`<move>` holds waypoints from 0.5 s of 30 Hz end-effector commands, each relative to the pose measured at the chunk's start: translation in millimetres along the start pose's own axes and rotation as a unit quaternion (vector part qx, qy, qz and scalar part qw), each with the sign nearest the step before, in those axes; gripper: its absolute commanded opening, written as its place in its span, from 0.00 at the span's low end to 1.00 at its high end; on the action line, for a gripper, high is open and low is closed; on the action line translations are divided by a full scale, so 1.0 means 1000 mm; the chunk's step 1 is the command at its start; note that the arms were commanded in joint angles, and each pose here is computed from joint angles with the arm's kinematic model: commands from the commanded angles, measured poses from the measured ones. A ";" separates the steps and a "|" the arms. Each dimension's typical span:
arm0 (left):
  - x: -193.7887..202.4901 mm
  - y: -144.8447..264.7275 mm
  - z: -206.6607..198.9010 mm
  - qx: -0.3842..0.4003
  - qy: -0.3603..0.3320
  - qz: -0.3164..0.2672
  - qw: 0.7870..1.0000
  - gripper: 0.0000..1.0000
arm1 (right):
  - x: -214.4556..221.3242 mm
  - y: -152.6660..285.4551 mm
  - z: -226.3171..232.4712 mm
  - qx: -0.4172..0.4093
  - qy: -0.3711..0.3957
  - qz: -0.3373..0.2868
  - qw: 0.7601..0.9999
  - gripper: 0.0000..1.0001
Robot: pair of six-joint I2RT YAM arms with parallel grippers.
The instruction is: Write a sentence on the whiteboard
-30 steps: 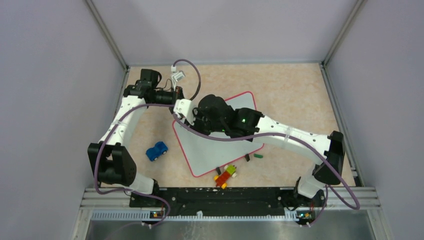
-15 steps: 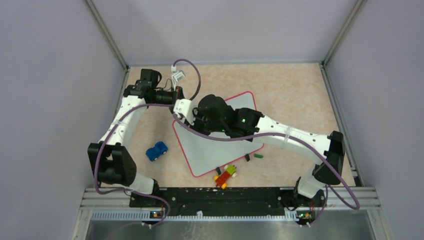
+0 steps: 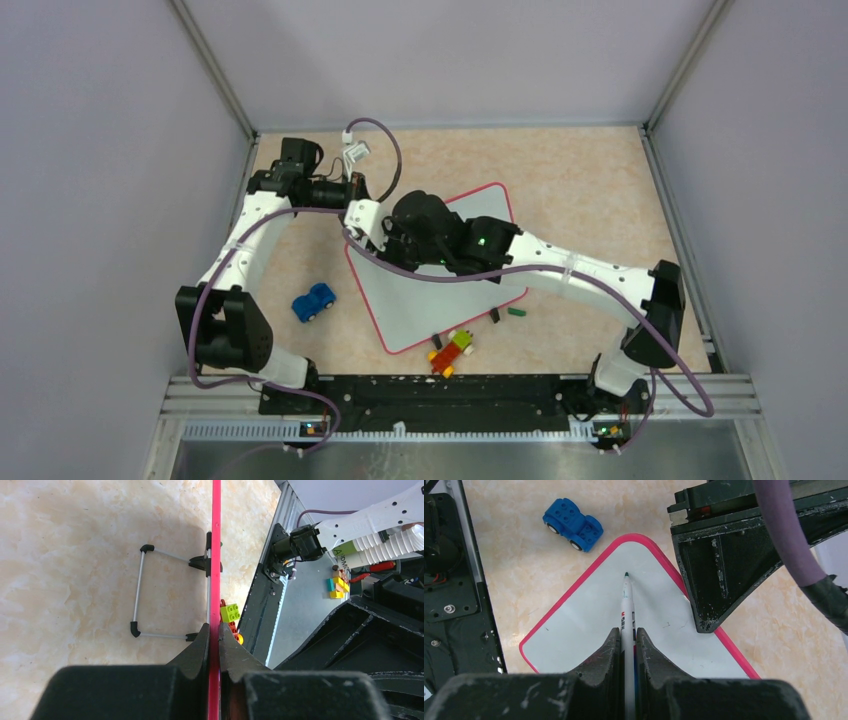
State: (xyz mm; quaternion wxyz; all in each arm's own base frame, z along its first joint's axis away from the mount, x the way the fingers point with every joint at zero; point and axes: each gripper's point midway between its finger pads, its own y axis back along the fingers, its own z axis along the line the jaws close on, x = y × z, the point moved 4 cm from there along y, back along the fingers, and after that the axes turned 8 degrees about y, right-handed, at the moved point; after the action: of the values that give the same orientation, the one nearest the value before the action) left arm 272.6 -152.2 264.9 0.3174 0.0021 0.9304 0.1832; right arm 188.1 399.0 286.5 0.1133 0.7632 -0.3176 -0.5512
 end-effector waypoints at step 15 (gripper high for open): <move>0.002 -0.001 -0.004 -0.004 -0.010 -0.001 1.000 0.00 | 0.022 0.025 -0.027 0.052 -0.011 0.009 0.999 0.00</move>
State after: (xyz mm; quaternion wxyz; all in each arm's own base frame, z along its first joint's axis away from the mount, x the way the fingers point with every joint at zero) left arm 275.9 -151.4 263.0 0.3240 -0.0017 0.9266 0.1910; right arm 195.2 380.6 275.5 0.1131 0.7564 -0.3367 -0.5493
